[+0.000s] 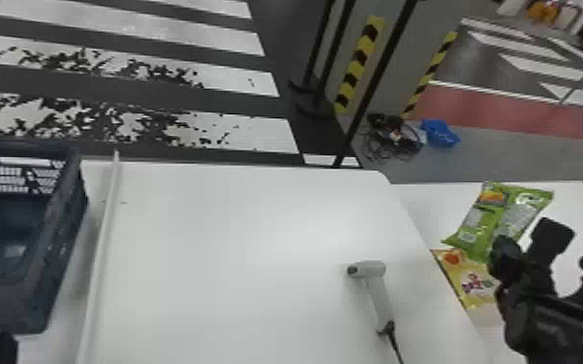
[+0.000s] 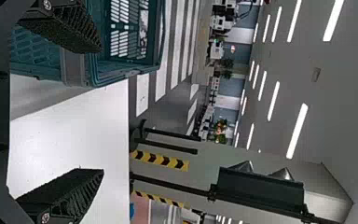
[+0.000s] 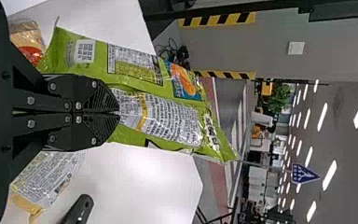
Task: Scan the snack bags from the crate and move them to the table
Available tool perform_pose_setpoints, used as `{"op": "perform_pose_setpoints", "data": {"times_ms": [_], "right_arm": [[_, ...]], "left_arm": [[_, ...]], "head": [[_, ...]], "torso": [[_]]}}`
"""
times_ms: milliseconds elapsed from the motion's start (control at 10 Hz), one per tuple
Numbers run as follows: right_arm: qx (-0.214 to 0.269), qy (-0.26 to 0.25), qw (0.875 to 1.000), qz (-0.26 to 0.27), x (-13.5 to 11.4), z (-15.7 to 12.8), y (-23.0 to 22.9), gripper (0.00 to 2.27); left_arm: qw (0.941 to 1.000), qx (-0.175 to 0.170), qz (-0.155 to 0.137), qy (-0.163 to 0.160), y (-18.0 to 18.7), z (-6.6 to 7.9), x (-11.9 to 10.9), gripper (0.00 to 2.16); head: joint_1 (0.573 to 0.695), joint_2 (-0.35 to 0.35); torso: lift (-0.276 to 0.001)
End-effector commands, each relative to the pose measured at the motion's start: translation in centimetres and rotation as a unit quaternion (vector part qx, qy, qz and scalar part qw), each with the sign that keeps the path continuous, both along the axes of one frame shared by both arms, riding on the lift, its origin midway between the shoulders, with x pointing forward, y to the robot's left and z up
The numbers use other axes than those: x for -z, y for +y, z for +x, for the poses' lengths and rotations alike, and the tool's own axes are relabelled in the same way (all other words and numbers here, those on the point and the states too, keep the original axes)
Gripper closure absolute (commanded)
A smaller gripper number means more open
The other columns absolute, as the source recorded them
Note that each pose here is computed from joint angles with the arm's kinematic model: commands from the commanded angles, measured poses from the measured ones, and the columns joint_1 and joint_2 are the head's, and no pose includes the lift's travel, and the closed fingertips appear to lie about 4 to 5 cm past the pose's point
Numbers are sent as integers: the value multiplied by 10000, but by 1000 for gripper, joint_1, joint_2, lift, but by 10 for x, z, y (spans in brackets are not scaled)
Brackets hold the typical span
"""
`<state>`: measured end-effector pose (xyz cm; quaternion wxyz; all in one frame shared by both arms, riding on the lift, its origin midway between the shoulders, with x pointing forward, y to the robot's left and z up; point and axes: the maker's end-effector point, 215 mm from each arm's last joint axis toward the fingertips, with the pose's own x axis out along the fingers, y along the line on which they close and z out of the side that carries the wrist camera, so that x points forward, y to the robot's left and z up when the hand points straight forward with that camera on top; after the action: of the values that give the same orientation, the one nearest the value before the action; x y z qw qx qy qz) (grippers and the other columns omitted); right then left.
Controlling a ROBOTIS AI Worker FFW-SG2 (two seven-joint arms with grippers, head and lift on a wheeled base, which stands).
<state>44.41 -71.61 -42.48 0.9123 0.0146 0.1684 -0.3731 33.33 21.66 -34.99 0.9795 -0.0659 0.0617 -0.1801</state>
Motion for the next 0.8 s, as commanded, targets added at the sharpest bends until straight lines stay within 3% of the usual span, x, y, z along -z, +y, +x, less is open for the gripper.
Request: {"op": "perform_pose_setpoints", "data": {"times_ms": [0,100,200,600,700], "right_arm": [[21,118,9999,83,15,-2,3,1619],[7,141,9998,110,18,-2,4,1109],[11,165,9998,125,19,-4,3,286],[-9,155,9992,377,29,-14,5,164],[-101,-10,9992,379,19,-17,12,164]], "left_arm": [[10000,3,-4,18,0,-1,1,83],[10000,4,-10,17,-1,-1,1,83],[10000,0,-16,9,-1,-1,0,83],[10000,3,-25,13,-3,-1,1,83],[10000,-5,-24,14,-3,-1,1,83]], "head": [[695,-350],[695,-350],[695,-350],[695,-350],[695,-350]], "torso": [[-95],[-95],[-95],[-95],[-95]]}}
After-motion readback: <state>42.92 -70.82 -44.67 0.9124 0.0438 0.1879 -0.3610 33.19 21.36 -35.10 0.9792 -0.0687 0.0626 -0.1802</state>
